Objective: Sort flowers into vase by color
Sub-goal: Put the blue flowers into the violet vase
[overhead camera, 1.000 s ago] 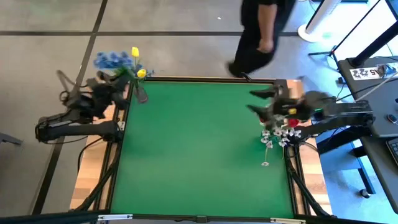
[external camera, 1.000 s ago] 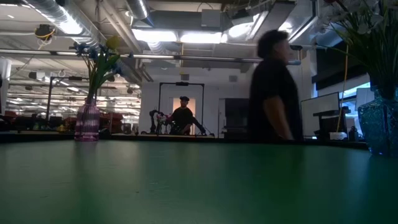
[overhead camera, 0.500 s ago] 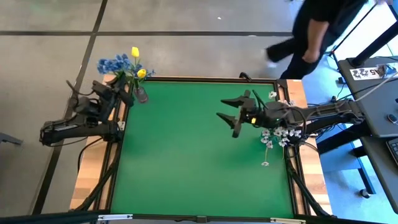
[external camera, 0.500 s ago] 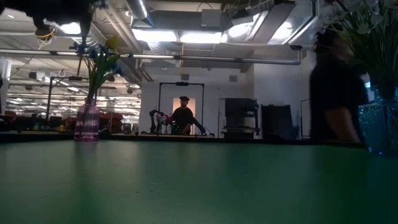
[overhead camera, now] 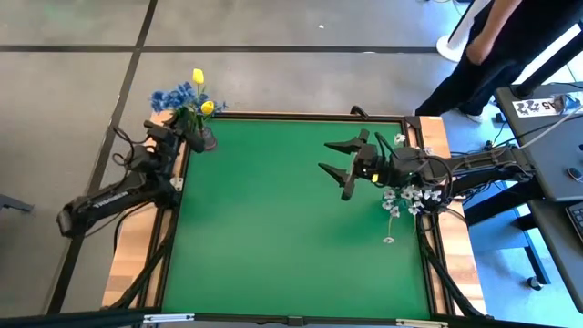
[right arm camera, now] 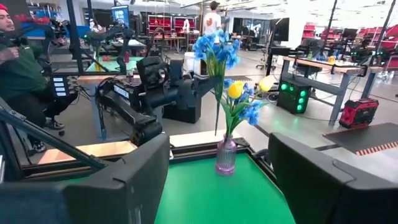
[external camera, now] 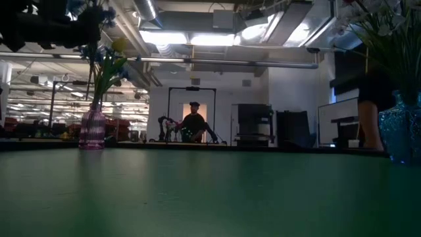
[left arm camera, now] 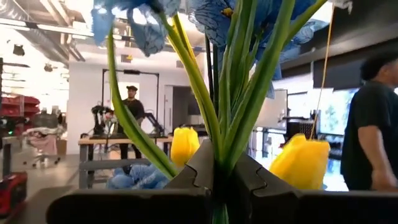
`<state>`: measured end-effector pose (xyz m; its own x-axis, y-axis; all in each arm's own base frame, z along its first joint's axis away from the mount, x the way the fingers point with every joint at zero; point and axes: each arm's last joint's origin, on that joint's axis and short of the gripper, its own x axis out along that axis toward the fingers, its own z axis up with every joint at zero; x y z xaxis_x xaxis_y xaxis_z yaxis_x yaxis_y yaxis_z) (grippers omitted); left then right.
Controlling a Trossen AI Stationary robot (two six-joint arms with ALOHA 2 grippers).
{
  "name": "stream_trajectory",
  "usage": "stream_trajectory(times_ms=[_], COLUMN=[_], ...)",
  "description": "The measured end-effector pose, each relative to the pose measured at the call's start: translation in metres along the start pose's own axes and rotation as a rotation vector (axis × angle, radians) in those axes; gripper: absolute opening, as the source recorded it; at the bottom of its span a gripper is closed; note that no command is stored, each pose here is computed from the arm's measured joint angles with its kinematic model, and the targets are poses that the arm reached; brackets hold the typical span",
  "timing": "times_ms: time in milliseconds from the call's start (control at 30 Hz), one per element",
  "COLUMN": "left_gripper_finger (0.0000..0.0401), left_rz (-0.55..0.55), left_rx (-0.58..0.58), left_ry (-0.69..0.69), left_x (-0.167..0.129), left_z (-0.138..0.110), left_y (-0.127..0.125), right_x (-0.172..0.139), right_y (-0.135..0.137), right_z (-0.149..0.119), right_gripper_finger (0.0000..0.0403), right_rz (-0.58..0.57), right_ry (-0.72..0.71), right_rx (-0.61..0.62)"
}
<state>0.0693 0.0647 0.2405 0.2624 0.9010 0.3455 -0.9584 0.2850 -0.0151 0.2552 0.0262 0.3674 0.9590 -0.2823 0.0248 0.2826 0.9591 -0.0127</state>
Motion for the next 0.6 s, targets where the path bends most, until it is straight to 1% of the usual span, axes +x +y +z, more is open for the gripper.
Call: stream_trajectory(times_ms=[133, 233, 333, 400, 500, 600], left_gripper_finger=[0.001, 0.001, 0.001, 0.001, 0.001, 0.001], left_rz=[-0.025, -0.035, -0.042, -0.058, -0.086, -0.077], left_rx=[-0.035, -0.04, -0.008, -0.016, -0.037, 0.002], left_ry=[-0.034, -0.056, -0.021, -0.013, -0.062, -0.094], left_x=[0.006, 0.011, 0.017, 0.021, 0.025, 0.027], left_z=[-0.001, -0.001, -0.008, -0.011, -0.009, -0.007], left_y=[0.003, 0.005, 0.005, 0.005, 0.005, 0.006], right_x=[0.0, 0.0, 0.0, 0.0, 0.0, 0.0], right_y=[0.0, 0.0, 0.0, 0.0, 0.0, 0.0], right_z=[0.0, 0.0, 0.0, 0.0, 0.001, 0.002], right_gripper_finger=[0.0273, 0.0273, 0.0273, 0.0273, 0.0273, 0.0273], right_rz=[0.0, 0.005, 0.009, 0.01, 0.009, 0.009], right_ry=[0.0, -0.001, -0.002, -0.002, -0.007, -0.024], right_rx=[0.0, 0.007, 0.024, 0.025, 0.028, 0.038])
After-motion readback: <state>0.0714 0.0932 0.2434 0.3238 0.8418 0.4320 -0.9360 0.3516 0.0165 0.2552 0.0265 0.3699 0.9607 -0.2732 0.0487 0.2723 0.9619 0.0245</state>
